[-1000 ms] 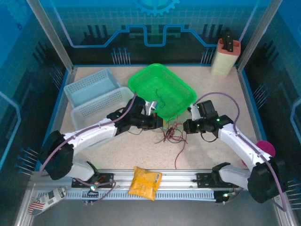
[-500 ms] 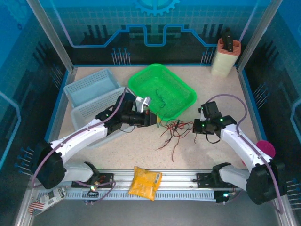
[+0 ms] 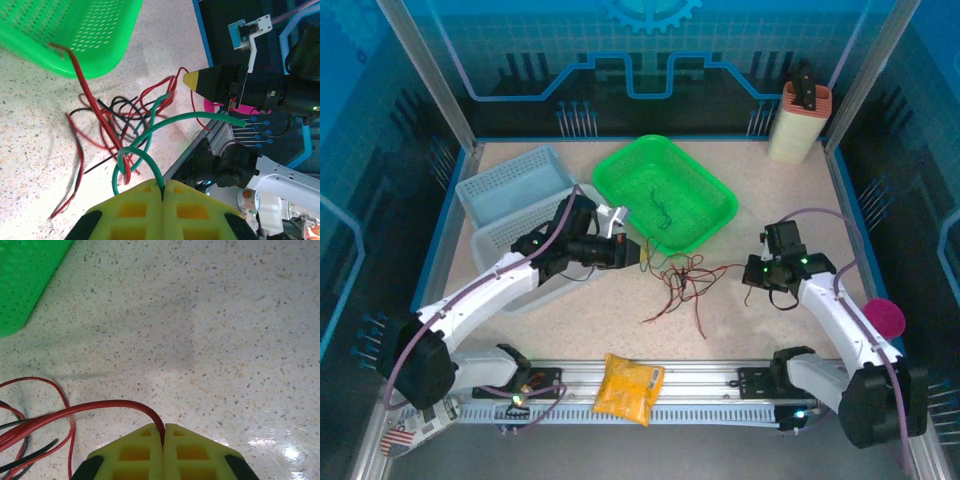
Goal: Untangle the cables
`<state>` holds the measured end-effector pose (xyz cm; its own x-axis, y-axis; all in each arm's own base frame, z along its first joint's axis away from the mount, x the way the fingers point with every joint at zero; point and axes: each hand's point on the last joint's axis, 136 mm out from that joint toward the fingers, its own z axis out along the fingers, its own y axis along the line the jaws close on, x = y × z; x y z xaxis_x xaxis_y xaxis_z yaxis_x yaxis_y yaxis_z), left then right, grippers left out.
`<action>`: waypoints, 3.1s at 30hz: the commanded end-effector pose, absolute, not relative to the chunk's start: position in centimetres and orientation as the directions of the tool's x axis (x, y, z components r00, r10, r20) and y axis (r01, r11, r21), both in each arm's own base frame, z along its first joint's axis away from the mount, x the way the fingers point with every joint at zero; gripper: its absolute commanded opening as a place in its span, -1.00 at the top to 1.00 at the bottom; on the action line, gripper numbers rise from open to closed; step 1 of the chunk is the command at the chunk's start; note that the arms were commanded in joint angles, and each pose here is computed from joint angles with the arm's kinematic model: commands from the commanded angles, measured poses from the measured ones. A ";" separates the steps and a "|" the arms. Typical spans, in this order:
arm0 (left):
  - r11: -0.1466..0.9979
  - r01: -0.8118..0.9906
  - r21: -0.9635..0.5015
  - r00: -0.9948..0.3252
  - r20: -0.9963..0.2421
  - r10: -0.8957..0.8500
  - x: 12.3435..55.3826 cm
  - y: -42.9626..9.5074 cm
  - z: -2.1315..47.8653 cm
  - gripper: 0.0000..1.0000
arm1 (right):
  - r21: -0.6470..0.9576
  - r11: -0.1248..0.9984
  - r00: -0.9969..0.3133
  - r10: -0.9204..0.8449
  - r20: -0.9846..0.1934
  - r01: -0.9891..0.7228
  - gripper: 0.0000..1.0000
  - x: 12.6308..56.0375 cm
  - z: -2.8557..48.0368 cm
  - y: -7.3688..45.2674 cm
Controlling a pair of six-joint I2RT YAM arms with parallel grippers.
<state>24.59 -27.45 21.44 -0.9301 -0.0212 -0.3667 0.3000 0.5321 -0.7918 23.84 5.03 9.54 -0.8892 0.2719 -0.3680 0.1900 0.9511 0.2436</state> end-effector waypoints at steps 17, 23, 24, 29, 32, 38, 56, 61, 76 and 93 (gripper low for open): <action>0.469 0.354 -0.809 -0.915 -0.403 -0.006 25.0 -28.5 23.4 1.00 | 0.558 0.634 -0.708 0.023 -0.705 -0.535 -0.45 21.6 21.3 15.9; 0.458 0.355 -0.815 -0.915 -0.404 -0.010 25.2 -28.7 23.6 1.00 | 0.581 0.658 -0.795 -0.044 -0.605 -0.479 -0.37 22.0 17.7 16.8; 0.458 0.355 -0.815 -0.915 -0.404 -0.010 25.3 -28.8 23.6 1.00 | 0.579 0.669 -0.806 -0.052 -0.589 -0.466 -0.33 22.2 17.2 16.8; 0.457 0.360 -0.813 -0.914 -0.406 -0.004 25.2 -28.8 23.7 1.00 | 0.502 0.713 -0.822 -0.183 -0.540 -0.489 -0.02 22.6 14.8 17.0; 0.462 0.364 -0.809 -0.913 -0.408 0.004 25.2 -28.8 23.6 1.00 | 0.489 0.659 -0.771 -0.228 -0.594 -0.572 0.01 22.6 15.0 18.1; 0.468 0.385 -0.796 -0.904 -0.427 0.019 25.1 -28.6 24.0 1.00 | 0.304 0.595 -0.582 -0.354 -0.732 -0.744 0.00 20.8 17.5 18.4; 0.330 0.528 -0.782 -0.847 -0.514 0.138 22.2 -29.0 24.5 1.00 | -0.046 0.331 -0.174 -0.604 -0.778 -0.943 -0.10 20.3 17.5 17.6; 0.329 0.542 -0.773 -0.839 -0.523 0.153 21.9 -28.9 24.3 1.00 | -0.011 0.261 -0.158 -0.616 -0.771 -0.965 -0.05 19.6 16.2 18.5; 0.317 0.557 -0.767 -0.829 -0.533 0.168 21.3 -28.7 24.4 1.00 | 0.054 0.220 -0.189 -0.660 -0.727 -0.974 0.55 17.9 13.5 19.5; 0.438 0.512 -0.739 -0.858 -0.459 0.229 21.1 -27.4 20.2 1.00 | 0.106 0.527 -0.401 -0.486 -0.777 -0.843 1.00 20.7 17.4 15.4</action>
